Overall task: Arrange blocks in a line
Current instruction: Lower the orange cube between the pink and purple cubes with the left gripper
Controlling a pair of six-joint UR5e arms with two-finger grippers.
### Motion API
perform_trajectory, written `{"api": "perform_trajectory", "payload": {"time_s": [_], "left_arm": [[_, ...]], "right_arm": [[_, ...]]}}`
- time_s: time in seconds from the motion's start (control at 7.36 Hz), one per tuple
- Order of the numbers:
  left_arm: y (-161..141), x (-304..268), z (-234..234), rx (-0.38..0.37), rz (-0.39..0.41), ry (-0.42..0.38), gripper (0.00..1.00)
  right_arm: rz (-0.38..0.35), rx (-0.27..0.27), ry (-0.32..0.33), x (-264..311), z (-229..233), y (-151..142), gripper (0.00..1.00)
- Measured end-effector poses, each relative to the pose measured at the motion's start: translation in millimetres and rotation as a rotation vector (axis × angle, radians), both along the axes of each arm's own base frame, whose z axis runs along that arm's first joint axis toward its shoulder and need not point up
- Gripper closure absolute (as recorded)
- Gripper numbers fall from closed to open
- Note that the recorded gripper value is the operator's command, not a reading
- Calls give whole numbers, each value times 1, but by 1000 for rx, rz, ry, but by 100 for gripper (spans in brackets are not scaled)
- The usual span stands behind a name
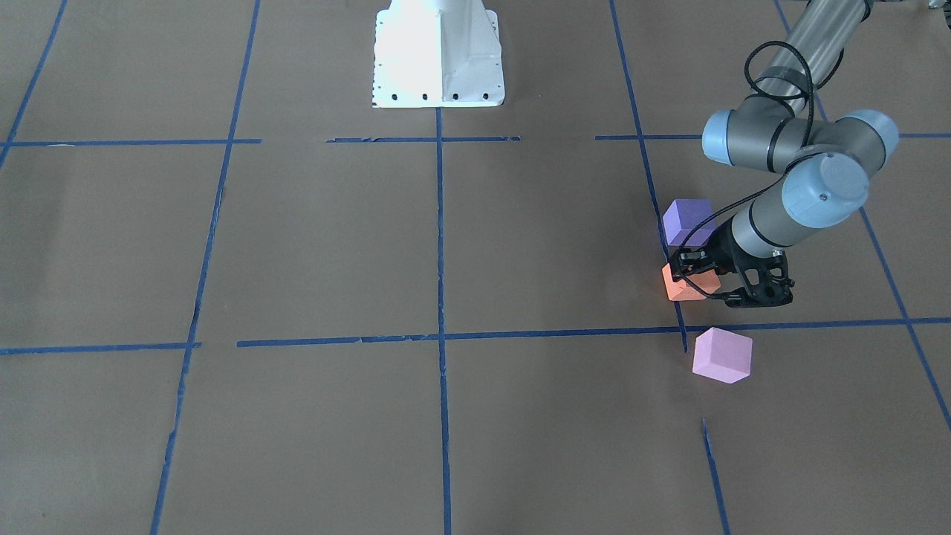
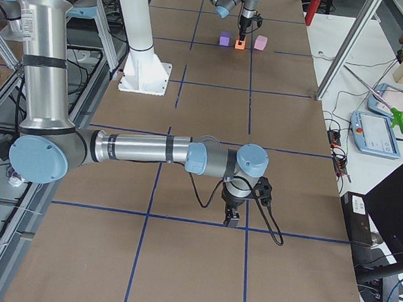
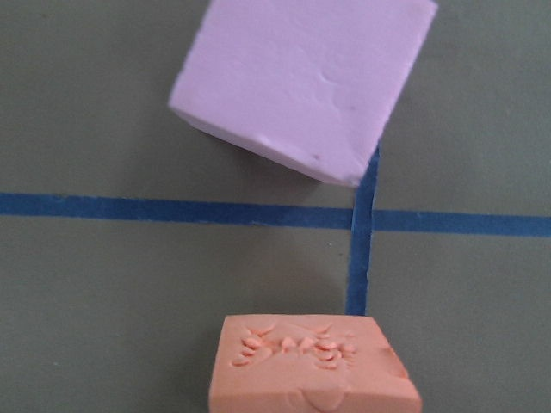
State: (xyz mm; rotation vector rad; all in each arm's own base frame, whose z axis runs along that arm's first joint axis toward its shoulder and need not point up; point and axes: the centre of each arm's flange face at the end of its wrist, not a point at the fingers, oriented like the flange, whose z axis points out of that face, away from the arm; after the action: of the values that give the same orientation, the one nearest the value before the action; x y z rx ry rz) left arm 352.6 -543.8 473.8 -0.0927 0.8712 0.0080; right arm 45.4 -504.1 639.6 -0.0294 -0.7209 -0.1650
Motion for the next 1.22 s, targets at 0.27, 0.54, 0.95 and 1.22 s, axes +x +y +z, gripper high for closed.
{"api": "perform_trajectory", "payload": {"time_s": [0.27, 0.54, 0.95, 1.22], "left_arm": [[4, 0, 3, -2, 4, -2, 98], [5, -2, 2, 1, 4, 0, 98], [6, -5, -3, 8, -1, 3, 97], [8, -7, 3, 3, -2, -3, 97]], "right_arm": [[0, 0, 0, 0, 0, 0, 0], [0, 0, 0, 0, 0, 0, 0], [0, 0, 0, 0, 0, 0, 0], [0, 0, 0, 0, 0, 0, 0]]}}
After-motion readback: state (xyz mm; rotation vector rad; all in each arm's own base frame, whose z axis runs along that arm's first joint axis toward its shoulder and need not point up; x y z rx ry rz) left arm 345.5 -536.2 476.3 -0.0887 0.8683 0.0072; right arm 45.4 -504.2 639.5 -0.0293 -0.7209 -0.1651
